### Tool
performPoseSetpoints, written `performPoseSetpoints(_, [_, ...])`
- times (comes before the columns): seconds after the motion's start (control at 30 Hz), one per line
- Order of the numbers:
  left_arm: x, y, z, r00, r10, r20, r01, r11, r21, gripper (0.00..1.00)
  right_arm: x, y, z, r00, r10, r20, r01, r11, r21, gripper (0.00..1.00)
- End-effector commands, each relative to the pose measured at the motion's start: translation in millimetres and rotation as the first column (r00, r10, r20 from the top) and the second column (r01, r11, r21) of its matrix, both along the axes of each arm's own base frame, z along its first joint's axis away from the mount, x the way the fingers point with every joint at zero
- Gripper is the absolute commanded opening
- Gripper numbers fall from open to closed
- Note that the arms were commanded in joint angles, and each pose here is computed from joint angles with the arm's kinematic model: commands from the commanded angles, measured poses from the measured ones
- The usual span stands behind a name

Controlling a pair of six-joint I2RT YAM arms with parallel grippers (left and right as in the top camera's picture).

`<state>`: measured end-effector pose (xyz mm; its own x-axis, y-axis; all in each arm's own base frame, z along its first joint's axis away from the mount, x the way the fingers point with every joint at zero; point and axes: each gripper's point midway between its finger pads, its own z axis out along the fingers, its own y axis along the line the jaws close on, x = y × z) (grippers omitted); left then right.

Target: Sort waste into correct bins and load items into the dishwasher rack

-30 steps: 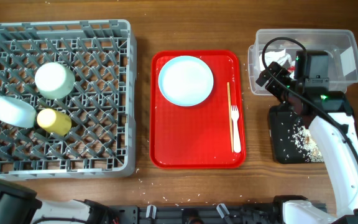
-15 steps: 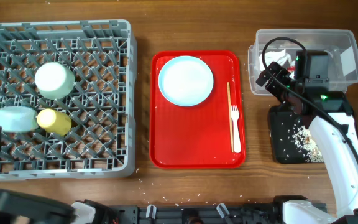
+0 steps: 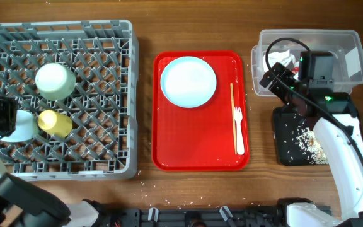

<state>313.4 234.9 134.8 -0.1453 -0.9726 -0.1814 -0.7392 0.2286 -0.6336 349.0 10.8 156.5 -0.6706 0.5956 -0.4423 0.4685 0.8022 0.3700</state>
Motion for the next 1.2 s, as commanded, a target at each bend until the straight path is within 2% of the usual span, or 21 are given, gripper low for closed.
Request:
performPoseSetpoints(0.0, [-29,20,-17,0.978,0.137,-0.155,-0.130,0.990,0.055,0.04,1,-3,-2,1.000,-0.014,-0.004,0.014,1.000,-0.004,1.00])
performPoseSetpoints(0.1, [-56,23,-17,0.954,0.217,-0.209,-0.216,0.976,0.025,0.04,1,-3,-2,1.000,-0.014,-0.004,0.014,1.000,-0.004,1.00])
performPoseSetpoints(0.27, [-87,28,13,0.936,0.301,-0.181,-0.294,0.954,0.064,0.04,1,-3,-2,1.000,-0.014,-0.004,0.014,1.000,-0.004,1.00])
performPoseSetpoints(0.33, [-83,19,30,0.953,0.278,-0.123,-0.273,0.961,0.054,0.04,1,-3,-2,1.000,-0.014,-0.004,0.014,1.000,-0.004,1.00])
performPoseSetpoints(0.43, [-52,-36,72,0.992,0.071,0.107,-0.061,0.993,-0.101,0.04,1,-3,-2,1.000,-0.014,-0.004,0.014,1.000,-0.004,1.00])
performPoseSetpoints(0.5, [-37,-78,80,0.983,-0.056,0.173,0.091,0.975,-0.204,0.49,1,-3,-2,1.000,-0.014,-0.004,0.014,1.000,-0.004,1.00])
performPoseSetpoints(0.53, [-28,-105,81,0.969,-0.161,0.189,0.201,0.956,-0.214,0.53,1,-3,-2,1.000,-0.014,-0.004,0.014,1.000,-0.004,1.00])
performPoseSetpoints(0.6, [-13,-157,85,0.890,-0.392,0.231,0.433,0.887,-0.160,0.53,1,-3,-2,1.000,-0.014,-0.004,0.014,1.000,-0.004,1.00])
performPoseSetpoints(0.63, [-5,-188,86,0.829,-0.504,0.241,0.542,0.830,-0.129,0.55,1,-3,-2,1.000,-0.014,-0.004,0.014,1.000,-0.004,1.00])
performPoseSetpoints(0.67, [7,-241,91,0.683,-0.682,0.260,0.712,0.702,-0.030,0.64,1,-3,-2,1.000,-0.014,-0.004,0.014,1.000,-0.004,1.00])
performPoseSetpoints(0.7, [13,-272,93,0.588,-0.768,0.256,0.786,0.616,0.042,0.75,1,-3,-2,1.000,-0.014,-0.004,0.014,1.000,-0.004,1.00])
performPoseSetpoints(0.73, [17,-303,91,0.509,-0.829,0.231,0.835,0.541,0.103,0.86,1,-3,-2,1.000,-0.014,-0.004,0.014,1.000,-0.004,1.00])
performPoseSetpoints(0.77, [19,-320,90,0.464,-0.861,0.208,0.856,0.496,0.147,0.91,1,-3,-2,1.000,-0.014,-0.004,0.014,1.000,-0.004,1.00])
performPoseSetpoints(0.8, [24,-351,86,0.397,-0.906,0.150,0.876,0.422,0.233,0.97,1,-3,-2,1.000,-0.014,-0.004,0.014,1.000,-0.004,1.00])
performPoseSetpoints(0.83, [29,-383,81,0.311,-0.947,0.084,0.882,0.321,0.345,0.98,1,-3,-2,1.000,-0.014,-0.004,0.014,1.000,-0.004,1.00])
performPoseSetpoints(0.87, [27,-403,76,0.243,-0.969,0.042,0.886,0.240,0.397,0.98,1,-3,-2,1.000,-0.014,-0.004,0.014,1.000,-0.004,1.00])
performPoseSetpoints(0.9, [22,-429,61,0.138,-0.990,-0.027,0.897,0.113,0.427,0.99,1,-3,-2,1.000,-0.014,-0.004,0.014,1.000,-0.004,1.00])
performPoseSetpoints(1.0, [19,-456,15,0.032,-0.971,-0.238,0.953,-0.042,0.300,1.00,1,-3,-2,1.000,-0.014,-0.004,0.014,1.000,-0.004,1.00])
performPoseSetpoints(1.07, [44,-464,3,0.060,-0.946,-0.317,0.950,-0.044,0.311,0.93,1,-3,-2,1.000,-0.014,-0.004,0.014,1.000,-0.004,1.00])
performPoseSetpoints(1.1, [61,-474,2,0.076,-0.953,-0.293,0.932,-0.037,0.361,0.89,1,-3,-2,1.000,-0.014,-0.004,0.014,1.000,-0.004,1.00])
performPoseSetpoints(1.17, [81,-489,-4,0.082,-0.964,-0.254,0.909,-0.032,0.417,0.87,1,-3,-2,1.000,-0.014,-0.004,0.014,1.000,-0.004,1.00])
